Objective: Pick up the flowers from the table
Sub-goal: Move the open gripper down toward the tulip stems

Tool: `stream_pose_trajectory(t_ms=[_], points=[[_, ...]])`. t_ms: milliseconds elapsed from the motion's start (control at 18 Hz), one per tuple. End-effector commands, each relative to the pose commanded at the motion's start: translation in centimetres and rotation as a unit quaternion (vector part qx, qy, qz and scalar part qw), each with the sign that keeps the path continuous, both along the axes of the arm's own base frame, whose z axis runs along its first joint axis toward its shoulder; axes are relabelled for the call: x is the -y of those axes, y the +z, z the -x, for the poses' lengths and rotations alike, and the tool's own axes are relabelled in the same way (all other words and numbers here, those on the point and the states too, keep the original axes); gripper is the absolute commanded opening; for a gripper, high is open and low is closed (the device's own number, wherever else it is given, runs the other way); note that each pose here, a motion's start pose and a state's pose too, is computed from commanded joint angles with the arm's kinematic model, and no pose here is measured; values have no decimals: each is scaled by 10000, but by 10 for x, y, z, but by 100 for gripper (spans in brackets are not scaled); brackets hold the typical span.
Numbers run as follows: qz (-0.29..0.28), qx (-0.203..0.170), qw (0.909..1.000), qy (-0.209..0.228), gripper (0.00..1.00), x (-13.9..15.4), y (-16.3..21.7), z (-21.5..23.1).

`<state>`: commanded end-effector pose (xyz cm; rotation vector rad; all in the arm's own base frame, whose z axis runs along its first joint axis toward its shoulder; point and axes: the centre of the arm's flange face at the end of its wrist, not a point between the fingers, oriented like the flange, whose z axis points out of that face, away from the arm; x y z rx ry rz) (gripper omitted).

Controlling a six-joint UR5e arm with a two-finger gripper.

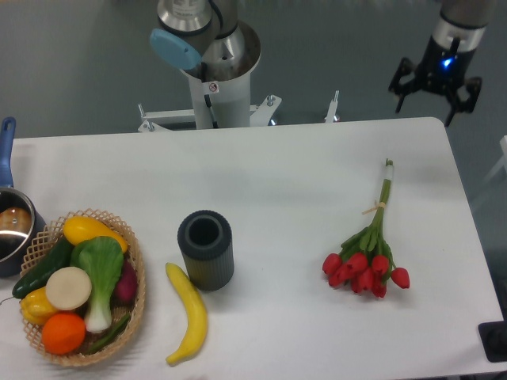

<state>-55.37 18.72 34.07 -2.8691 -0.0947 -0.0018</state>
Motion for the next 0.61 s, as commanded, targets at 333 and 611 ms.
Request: stream_pose_trajectory(t_ms=[333,611], points=[[34,157,9998,-153,100,-22,-29,25],[34,312,9991,-269,100,-40,-49,30]])
